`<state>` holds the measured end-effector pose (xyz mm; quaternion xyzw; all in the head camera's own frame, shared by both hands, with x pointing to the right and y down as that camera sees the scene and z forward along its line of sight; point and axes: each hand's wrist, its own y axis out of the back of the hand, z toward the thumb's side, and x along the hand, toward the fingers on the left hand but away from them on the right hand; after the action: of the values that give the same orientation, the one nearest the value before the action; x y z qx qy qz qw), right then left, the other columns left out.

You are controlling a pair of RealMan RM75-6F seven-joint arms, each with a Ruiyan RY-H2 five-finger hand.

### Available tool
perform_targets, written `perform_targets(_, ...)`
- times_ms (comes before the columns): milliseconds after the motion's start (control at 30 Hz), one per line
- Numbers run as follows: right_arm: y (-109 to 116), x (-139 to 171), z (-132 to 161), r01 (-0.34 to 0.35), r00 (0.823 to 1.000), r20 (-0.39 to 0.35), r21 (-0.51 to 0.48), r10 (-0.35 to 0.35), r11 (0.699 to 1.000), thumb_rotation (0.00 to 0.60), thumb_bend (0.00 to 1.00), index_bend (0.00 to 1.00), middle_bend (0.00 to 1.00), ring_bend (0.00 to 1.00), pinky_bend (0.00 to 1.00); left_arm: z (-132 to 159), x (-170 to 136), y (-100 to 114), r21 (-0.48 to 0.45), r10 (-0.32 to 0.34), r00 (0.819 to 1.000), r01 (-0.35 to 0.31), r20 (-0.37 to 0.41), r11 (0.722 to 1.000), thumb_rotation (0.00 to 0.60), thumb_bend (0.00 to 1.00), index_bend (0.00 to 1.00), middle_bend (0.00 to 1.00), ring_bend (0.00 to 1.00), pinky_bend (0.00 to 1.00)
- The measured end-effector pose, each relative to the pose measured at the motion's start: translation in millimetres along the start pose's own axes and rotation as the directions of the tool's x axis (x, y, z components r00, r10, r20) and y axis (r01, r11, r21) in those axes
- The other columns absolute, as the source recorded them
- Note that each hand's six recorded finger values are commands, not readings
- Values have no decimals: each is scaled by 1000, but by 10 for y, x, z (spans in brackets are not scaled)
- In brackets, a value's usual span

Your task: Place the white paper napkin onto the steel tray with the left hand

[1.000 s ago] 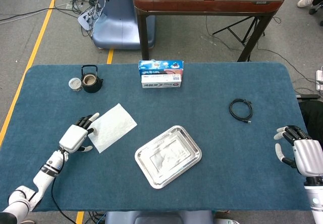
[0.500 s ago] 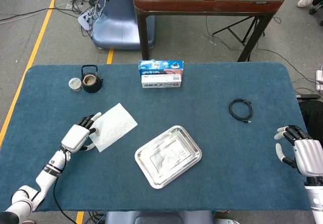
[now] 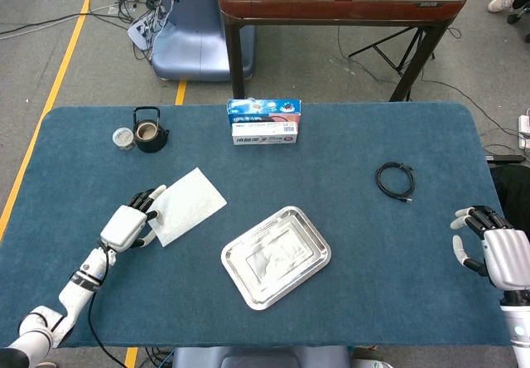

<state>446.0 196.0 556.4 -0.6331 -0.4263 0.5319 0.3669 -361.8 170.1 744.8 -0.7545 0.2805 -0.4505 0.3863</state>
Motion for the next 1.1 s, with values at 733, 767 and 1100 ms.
perform_targets(733,26,48,71,6,1000,-28,-5,-6,1000,600,482,461,354,222,379,248,-120,242,-62,99,992,-94,76,994,600,500,587,0,0,101)
perform_targets(767,27,49,74,6,1000,-29,-5,-6,1000,600,482,461,354,222,379,281,-130,267,-75,107,991,-101,82,992,600,517,595,0,0,101)
perform_targets(1100,37,65,95,8,999,-37,-5,-9,1000,600,483,461,354,223,379,685,-230,540,-228,170,976,-136,133,964,600,581,633,0,0,101)
